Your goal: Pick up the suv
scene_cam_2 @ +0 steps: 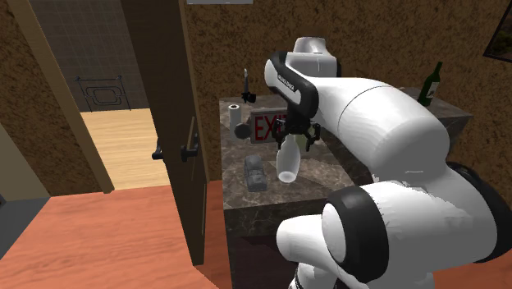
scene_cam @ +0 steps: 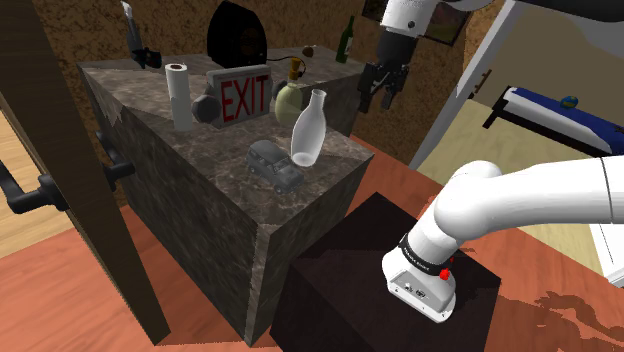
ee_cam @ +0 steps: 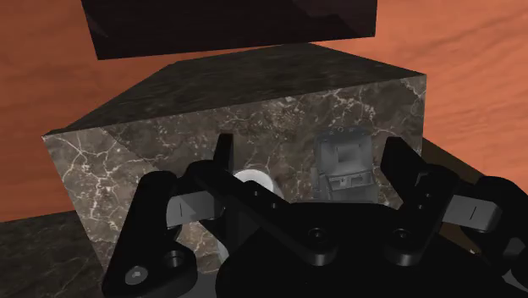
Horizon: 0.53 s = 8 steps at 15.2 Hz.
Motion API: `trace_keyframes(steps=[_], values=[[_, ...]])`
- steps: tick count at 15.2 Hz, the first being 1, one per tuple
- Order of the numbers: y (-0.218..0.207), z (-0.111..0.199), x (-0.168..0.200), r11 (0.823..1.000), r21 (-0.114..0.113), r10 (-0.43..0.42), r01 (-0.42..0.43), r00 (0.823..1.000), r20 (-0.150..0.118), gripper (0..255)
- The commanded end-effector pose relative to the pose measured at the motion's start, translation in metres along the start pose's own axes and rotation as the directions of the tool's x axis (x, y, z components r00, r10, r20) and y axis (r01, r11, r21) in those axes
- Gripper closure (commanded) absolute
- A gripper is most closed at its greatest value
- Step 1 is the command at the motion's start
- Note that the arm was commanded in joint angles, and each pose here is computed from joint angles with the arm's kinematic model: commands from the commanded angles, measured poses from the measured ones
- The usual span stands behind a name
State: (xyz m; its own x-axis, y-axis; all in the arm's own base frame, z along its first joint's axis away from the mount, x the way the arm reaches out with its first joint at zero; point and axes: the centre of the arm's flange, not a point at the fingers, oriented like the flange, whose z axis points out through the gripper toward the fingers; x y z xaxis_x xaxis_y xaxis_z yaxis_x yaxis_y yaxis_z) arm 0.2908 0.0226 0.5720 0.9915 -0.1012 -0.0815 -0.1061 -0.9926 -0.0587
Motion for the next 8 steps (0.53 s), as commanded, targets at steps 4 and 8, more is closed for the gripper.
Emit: trace_keyframes(steps=[4, 8], values=[[0.002, 0.031, 0.023, 0.976, -0.005, -0.218, 0.218, 0.976, -0.006, 0], [-0.002, 0.073, 0.054, 0.871, -0.014, -0.491, 0.491, 0.871, -0.011, 0]])
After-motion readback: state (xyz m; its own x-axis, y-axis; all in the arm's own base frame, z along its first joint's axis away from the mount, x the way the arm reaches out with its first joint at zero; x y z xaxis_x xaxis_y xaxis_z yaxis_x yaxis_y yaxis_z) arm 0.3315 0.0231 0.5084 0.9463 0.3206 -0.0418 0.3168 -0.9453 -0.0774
